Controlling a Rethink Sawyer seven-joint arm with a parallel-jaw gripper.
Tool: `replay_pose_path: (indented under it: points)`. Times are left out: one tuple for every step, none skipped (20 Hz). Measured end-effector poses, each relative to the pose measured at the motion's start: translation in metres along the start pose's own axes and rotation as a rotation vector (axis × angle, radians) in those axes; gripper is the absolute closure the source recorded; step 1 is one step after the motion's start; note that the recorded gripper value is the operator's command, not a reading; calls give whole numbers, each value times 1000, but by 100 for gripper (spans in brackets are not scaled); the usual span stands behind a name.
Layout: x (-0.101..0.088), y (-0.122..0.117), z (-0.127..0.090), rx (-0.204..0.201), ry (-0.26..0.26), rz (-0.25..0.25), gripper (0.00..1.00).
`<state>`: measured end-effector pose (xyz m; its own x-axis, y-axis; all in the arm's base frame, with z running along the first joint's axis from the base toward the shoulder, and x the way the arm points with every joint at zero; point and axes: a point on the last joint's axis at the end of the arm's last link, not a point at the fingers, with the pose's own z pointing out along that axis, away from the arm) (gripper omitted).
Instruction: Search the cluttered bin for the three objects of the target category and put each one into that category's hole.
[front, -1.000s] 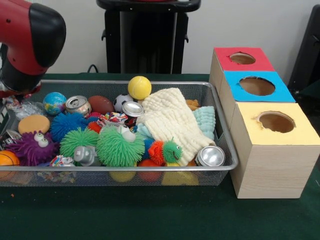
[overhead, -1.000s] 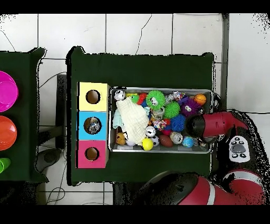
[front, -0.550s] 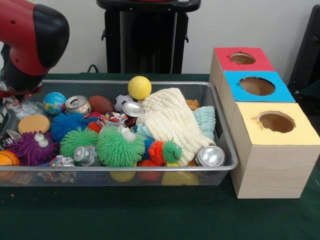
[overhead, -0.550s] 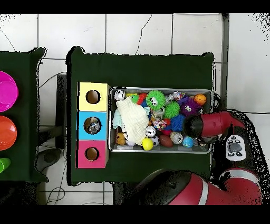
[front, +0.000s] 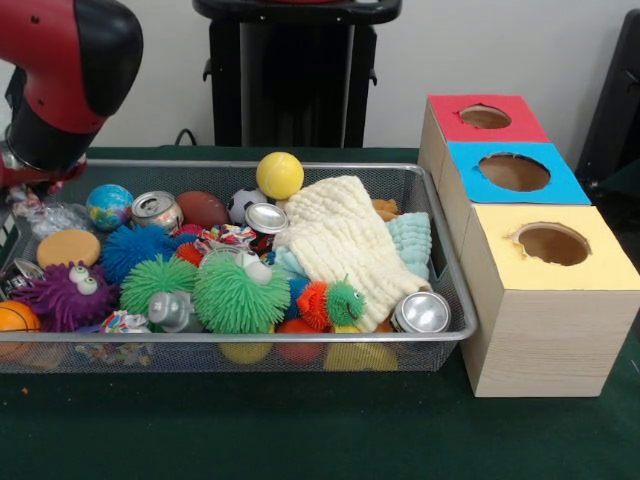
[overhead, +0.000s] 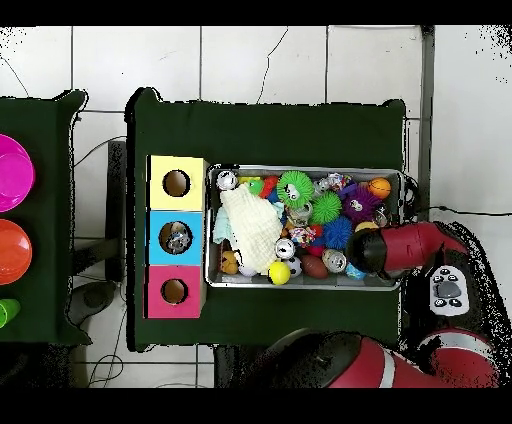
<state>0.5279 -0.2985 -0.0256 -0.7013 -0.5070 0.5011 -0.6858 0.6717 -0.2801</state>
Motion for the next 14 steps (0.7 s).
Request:
replay_pose_path:
  points:
    - [1,0,-2,4,-5,-1,100]
    - [3,0,-4,8,-10,-1,100]
    - [4,0,-6,13,-15,0,100]
    - [5,-1,-8,15,-19,3,100]
    - [6,0,-9,16,-24,4,100]
    - [6,0,-10,16,-29,6,100]
    - [7,1,-11,18,-34,6,100]
    - [8,1,-11,20,-42,8,100]
    - [9,2,-12,22,-50,10,100]
    - [10,2,-15,23,-60,14,100]
    - [10,2,-17,24,-70,19,100]
    - [10,3,-20,24,-84,25,100]
    - [8,3,-24,24,-106,34,100]
    - [6,3,-28,24,-127,43,100]
